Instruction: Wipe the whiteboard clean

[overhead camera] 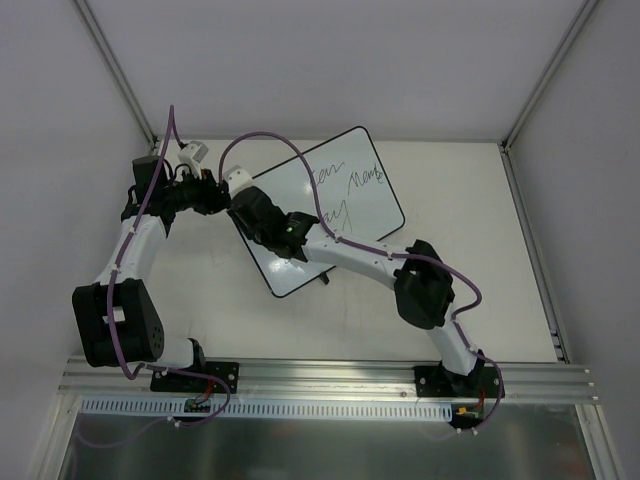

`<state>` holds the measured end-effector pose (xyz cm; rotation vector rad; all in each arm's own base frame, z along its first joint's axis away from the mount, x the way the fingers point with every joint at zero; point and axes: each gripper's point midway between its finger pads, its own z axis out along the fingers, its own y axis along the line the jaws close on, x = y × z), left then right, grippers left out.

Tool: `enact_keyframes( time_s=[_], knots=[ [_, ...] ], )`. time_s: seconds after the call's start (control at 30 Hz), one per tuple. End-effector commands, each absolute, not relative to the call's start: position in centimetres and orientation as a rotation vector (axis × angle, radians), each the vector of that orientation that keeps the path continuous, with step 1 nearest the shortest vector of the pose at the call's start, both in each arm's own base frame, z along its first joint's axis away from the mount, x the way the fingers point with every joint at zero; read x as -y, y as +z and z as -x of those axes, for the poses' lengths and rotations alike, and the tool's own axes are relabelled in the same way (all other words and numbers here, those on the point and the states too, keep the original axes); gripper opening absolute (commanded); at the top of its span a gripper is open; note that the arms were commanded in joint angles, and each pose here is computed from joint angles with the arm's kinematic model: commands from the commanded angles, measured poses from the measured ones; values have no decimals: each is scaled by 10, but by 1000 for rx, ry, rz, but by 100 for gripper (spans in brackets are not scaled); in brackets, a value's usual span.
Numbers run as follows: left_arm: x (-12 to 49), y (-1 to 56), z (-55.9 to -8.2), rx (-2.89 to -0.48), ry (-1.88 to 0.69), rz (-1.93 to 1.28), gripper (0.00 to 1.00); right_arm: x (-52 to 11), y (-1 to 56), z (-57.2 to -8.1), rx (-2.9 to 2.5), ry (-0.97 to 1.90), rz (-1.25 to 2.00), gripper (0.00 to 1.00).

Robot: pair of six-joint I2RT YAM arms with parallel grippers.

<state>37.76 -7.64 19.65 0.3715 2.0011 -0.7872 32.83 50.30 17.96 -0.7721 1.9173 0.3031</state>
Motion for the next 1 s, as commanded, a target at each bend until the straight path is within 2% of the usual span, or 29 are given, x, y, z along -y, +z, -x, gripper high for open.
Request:
enact_keyframes(
  time_s=[0.0, 0.17, 0.37, 0.57, 0.83, 0.97],
  knots=[
    [96, 215, -376, -1903, -764, -538, 0, -483, 153, -335, -1973, 161, 808, 0],
    [96, 216, -376, -1904, -760, -534, 0, -453, 157, -355, -2014, 144, 706, 0],
    [94, 215, -376, -1907, -745, -530, 0, -427, 152, -357, -2065, 164, 682, 0],
    [94, 215, -377, -1909, -749, -522, 0, -429, 153, -349, -2040, 222, 733, 0],
    [96, 214, -378, -1914, -757, -524, 0, -421, 123, -329, -2082, 287, 771, 0],
    [95, 212, -378, -1921, -763, -514, 0, -402, 91, -309, -2125, 293, 776, 0]
  ],
)
